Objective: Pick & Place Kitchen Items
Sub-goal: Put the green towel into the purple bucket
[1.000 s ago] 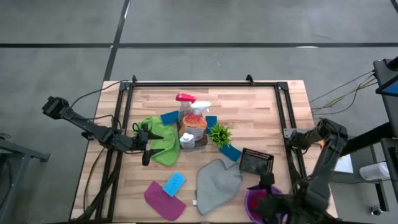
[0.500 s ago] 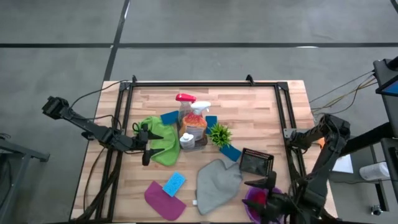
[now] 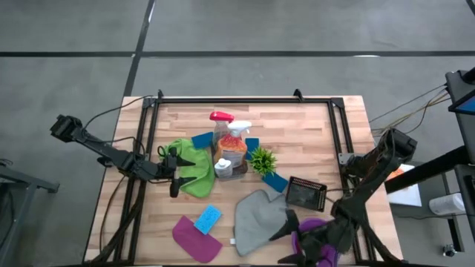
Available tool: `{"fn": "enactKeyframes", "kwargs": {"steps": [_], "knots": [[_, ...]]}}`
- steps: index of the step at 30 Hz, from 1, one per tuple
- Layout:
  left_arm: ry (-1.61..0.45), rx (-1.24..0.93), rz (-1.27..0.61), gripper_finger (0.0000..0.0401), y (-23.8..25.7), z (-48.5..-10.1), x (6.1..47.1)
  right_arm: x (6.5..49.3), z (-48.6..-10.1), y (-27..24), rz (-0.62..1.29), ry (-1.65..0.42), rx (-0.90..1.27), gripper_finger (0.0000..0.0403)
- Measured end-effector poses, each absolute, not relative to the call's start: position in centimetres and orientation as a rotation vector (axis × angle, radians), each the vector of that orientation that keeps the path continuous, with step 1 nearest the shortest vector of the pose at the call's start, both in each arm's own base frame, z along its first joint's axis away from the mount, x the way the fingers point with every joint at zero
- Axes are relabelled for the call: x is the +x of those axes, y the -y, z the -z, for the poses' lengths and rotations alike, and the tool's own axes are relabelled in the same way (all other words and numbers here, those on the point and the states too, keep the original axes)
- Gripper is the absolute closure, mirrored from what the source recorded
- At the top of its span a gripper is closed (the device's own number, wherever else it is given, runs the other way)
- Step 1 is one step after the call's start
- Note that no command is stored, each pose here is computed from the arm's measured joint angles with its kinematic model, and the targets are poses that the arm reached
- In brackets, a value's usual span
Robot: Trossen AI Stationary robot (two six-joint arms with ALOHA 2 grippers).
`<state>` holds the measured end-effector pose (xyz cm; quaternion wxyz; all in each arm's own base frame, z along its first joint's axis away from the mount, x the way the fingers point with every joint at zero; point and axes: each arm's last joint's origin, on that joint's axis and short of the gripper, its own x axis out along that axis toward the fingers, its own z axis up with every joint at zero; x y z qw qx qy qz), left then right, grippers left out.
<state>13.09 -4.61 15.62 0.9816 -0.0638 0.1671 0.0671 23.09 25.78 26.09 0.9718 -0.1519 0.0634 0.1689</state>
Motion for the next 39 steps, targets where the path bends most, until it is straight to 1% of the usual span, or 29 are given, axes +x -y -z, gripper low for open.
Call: {"fn": "enactKeyframes", "kwargs": {"steps": [4,9,17,21,26,32,39], "knots": [[-0.338,-0.122,-0.134,0.0122,4.6,-15.6,13.1,22.2,-26.2,-23.4,-0.332,-0.046,-0.312,0.0073],[-0.338,-0.122,-0.134,0.0122,4.6,-15.6,13.1,19.2,-26.1,-20.0,-0.327,0.05,-0.246,0.0073],[-0.351,-0.188,-0.151,0.0122,4.6,-15.9,13.1,15.3,-24.5,-15.3,-0.309,0.128,-0.182,0.0073],[-0.411,-0.272,-0.283,0.0122,4.3,-16.4,13.0,14.4,-24.0,-14.3,-0.305,0.144,-0.162,0.0073],[-0.56,-0.395,-0.462,0.0122,3.7,-16.8,12.1,14.3,-23.7,-14.1,-0.304,0.141,-0.164,0.0073],[-0.58,-0.411,-0.574,0.0122,3.2,-16.8,12.1,14.4,-23.5,-14.3,-0.305,0.13,-0.184,0.0073],[-0.655,-0.415,-0.754,0.0122,1.1,-15.7,13.1,14.4,-23.4,-14.3,-0.305,0.13,-0.193,0.0073]]}}
